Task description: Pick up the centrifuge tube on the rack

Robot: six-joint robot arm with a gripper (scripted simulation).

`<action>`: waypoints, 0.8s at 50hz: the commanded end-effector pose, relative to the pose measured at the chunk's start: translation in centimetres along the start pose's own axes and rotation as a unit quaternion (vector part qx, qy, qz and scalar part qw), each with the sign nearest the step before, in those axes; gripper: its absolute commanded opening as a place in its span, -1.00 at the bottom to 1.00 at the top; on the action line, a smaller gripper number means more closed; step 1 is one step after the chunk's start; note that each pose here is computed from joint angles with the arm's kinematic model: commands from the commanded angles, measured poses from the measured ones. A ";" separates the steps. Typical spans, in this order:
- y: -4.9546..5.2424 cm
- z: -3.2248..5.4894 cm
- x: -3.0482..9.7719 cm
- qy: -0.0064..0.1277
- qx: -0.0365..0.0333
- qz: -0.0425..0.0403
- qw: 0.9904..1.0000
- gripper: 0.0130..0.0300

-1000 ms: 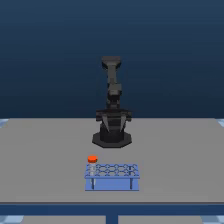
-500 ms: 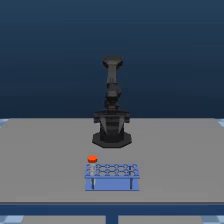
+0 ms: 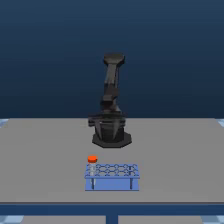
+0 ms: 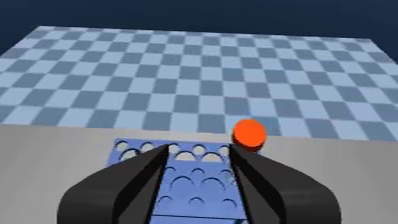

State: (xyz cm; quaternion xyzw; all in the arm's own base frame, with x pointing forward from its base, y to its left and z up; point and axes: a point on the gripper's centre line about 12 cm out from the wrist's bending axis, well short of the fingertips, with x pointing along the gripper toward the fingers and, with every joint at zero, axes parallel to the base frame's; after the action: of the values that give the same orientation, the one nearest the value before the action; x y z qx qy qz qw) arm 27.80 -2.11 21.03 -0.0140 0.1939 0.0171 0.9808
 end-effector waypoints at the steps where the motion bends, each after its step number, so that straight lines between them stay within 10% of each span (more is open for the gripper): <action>1: -1.0 0.31 0.8 0.007 0.013 -0.005 1.000 1.00; 40: -4.7 1.75 5.9 0.058 0.017 -0.012 0.998 1.00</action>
State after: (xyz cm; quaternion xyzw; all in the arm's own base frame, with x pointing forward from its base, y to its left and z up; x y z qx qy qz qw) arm 33.96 -6.39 20.50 -0.0070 0.2496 0.0056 0.9683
